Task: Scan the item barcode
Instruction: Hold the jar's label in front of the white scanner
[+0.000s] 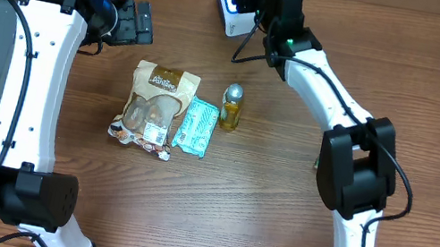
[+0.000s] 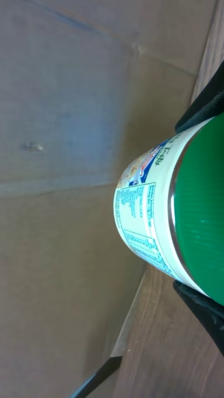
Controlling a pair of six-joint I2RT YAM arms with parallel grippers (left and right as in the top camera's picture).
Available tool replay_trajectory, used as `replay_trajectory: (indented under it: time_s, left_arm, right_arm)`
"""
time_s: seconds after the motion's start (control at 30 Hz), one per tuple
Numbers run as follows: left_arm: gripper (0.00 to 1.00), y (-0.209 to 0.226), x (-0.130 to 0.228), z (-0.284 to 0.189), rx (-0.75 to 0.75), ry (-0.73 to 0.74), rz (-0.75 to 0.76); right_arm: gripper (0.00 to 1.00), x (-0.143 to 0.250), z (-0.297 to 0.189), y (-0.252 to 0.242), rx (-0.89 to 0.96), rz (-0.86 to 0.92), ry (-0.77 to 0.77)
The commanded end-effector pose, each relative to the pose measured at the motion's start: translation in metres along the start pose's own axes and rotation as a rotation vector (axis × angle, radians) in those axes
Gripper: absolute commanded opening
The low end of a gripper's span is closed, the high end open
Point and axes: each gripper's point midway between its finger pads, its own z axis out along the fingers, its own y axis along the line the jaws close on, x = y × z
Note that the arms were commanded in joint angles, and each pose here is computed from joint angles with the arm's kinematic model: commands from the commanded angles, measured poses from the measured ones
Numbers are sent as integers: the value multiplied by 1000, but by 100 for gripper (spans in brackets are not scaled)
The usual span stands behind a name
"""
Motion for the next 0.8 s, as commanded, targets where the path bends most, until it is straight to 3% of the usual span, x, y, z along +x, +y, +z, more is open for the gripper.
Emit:
replay_trajectory:
  time_s: [0.0,0.6,0.77]
  left_arm:
    - [99,-2,-3,-3,10,-13,11]
    - [100,-2,-4,-3,10,-15,11]
    - [100,-2,-4,-3,10,-15,11]
  right_arm:
    - [10,5,7,1,-7,12,-24]
    - [10,29,30,-8,-15,12,-107]
    - [17,45,37,-22,3,15,-104]
